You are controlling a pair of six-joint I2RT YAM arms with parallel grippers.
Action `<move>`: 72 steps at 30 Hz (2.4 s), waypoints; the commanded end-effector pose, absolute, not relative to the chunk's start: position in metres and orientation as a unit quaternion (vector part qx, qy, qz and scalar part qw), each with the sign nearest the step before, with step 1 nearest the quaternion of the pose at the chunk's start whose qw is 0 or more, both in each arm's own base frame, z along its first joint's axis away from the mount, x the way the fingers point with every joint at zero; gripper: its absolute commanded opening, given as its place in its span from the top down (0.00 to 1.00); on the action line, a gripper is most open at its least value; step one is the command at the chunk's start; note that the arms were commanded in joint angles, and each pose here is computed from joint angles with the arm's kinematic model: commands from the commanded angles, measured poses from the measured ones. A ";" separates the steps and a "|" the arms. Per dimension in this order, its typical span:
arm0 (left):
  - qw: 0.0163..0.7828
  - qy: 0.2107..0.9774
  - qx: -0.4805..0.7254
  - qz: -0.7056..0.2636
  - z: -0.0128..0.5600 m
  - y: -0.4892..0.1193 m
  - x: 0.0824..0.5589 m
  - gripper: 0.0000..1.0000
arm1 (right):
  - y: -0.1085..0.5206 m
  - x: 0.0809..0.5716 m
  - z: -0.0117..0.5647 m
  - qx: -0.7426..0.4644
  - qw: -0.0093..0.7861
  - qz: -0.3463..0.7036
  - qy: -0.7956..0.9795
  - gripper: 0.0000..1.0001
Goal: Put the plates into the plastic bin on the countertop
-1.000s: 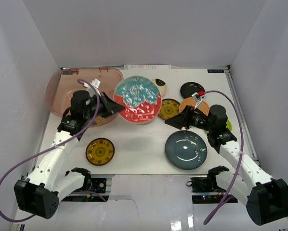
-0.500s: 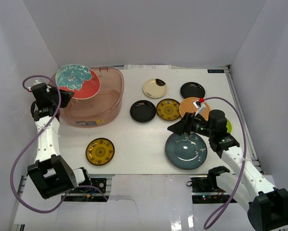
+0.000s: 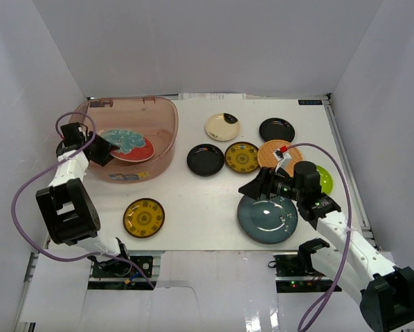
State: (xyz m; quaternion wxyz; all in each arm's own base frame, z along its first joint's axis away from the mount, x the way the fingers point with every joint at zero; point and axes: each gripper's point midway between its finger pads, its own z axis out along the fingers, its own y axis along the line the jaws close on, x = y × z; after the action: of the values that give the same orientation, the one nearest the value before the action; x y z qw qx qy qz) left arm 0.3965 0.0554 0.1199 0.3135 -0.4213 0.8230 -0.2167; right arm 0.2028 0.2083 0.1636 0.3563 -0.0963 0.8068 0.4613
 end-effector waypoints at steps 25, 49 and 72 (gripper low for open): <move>0.515 0.806 -0.171 -0.238 0.276 -0.043 0.366 0.07 | 0.197 0.213 0.173 -0.086 0.414 0.370 0.827 0.22; 0.176 0.884 0.095 -0.422 0.066 -0.410 0.208 0.26 | 0.159 0.202 0.275 -0.021 0.550 0.375 0.746 0.45; 0.259 0.828 0.023 -0.497 0.156 -0.300 0.209 1.00 | 0.157 0.212 0.163 -0.046 0.456 0.292 0.839 0.03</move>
State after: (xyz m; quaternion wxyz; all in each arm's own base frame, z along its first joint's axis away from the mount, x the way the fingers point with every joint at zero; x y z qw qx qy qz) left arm 0.2001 -0.2977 0.0835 0.2017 0.0102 0.8843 -0.4211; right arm 0.2108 0.1619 0.1850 0.4670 -0.0362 0.8249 0.3164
